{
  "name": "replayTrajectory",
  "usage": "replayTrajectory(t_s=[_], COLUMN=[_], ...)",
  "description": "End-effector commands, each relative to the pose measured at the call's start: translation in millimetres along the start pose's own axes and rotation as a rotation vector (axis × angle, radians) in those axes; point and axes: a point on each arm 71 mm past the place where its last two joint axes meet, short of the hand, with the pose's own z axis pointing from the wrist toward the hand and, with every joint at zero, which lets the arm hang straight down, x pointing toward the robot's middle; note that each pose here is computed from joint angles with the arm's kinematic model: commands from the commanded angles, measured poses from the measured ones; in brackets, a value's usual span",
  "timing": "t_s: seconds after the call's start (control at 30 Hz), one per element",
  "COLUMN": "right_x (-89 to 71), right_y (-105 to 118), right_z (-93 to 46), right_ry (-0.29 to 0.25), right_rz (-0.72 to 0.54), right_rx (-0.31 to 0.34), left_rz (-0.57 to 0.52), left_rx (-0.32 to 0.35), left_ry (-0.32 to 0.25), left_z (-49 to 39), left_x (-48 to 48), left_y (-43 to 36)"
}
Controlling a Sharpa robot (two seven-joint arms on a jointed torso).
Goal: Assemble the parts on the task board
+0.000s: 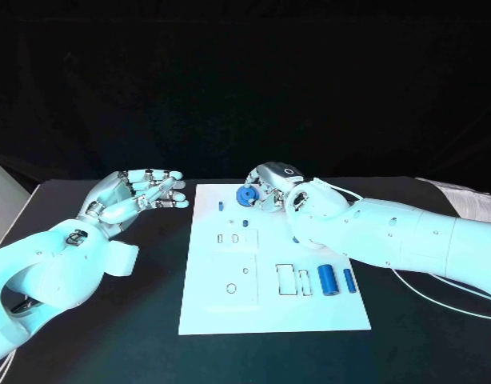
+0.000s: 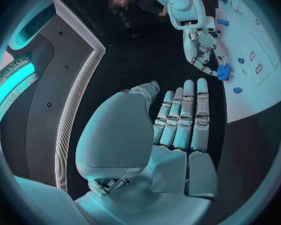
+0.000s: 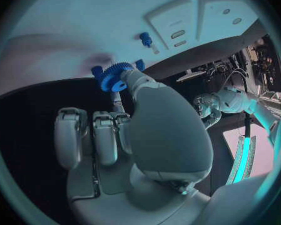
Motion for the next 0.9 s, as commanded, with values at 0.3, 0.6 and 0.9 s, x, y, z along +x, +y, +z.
replayTrajectory(t_s=[0.3, 0.6, 0.9], right_x=[11.4, 16.7, 17.7], right_y=[4.3, 2.6, -0.4], right_z=[6.6, 8.0, 8.0], right_ry=[0.045, 0.077, 0.089], right_rz=[-0.053, -0.066, -0.087], right_rx=[0.002, 0.019, 0.038], left_rz=[-0.003, -0.003, -0.002], left_rx=[0.008, 0.008, 0.008], left_ry=[0.022, 0.023, 0.021], left_z=[0.7, 0.6, 0.3], left_x=[3.1, 3.0, 2.5], left_y=[-0.6, -0.6, -0.7])
